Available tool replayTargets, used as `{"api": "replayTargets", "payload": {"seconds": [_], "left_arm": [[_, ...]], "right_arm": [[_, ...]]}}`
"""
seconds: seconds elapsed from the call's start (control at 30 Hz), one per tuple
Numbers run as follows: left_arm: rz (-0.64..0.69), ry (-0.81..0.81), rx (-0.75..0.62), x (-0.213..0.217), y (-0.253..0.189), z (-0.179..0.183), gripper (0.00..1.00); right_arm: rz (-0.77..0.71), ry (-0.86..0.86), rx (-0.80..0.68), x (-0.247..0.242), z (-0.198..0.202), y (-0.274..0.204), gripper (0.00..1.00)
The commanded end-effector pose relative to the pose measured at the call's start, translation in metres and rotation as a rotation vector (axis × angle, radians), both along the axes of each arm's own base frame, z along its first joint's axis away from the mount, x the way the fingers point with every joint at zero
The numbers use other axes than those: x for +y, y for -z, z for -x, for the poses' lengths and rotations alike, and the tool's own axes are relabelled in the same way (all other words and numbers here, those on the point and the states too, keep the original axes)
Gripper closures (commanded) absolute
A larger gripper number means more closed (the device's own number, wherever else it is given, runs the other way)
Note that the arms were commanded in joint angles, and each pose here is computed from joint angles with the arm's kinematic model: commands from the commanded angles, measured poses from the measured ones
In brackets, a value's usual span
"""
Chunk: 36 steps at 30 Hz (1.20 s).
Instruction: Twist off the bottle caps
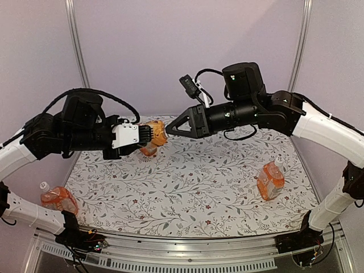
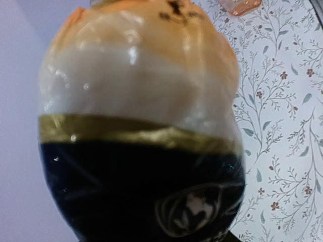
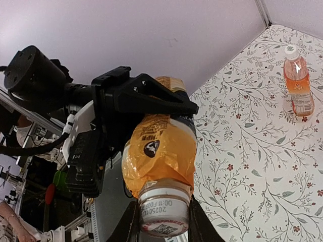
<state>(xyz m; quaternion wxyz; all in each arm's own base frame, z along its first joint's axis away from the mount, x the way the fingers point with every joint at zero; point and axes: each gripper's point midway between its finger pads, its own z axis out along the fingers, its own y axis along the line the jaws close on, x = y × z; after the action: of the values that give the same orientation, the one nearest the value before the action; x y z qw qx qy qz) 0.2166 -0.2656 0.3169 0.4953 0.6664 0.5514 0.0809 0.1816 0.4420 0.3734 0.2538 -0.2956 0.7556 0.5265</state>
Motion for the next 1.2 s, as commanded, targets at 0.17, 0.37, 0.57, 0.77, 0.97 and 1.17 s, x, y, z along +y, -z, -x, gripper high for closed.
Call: {"api": "replayTargets", "payload": {"seconds": [0.17,0.37,0.57,0.77,0.97,1.17], "left_arm": [[0.034,0.313,0.545,-0.010,0.010,0.107,0.76],[0.020,0.348,0.577,-0.009,0.011,0.115,0.76],[0.011,0.362,0.591,-0.010,0.013,0.118,0.76],[0.016,0.337,0.565,-0.009,0.012,0.112,0.76],[0.033,0.231,0.447,-0.009,0.014,0.083,0.76],[0.075,0.038,0.143,-0.008,-0.001,0.023,0.76]], "right_arm": [[0.260,-0.351,-0.804,-0.011,0.094,0.009,1.00],[0.468,-0.416,-1.158,-0.024,0.091,0.022,1.00],[0.544,-0.463,-1.325,-0.021,0.085,0.025,1.00],[0.525,-0.398,-1.341,-0.012,0.079,0.020,0.79],[0.399,-0.126,-1.243,-0.018,0.064,-0.023,0.01],[0.161,0.064,-0.839,-0.039,0.035,-0.059,0.01]]}}
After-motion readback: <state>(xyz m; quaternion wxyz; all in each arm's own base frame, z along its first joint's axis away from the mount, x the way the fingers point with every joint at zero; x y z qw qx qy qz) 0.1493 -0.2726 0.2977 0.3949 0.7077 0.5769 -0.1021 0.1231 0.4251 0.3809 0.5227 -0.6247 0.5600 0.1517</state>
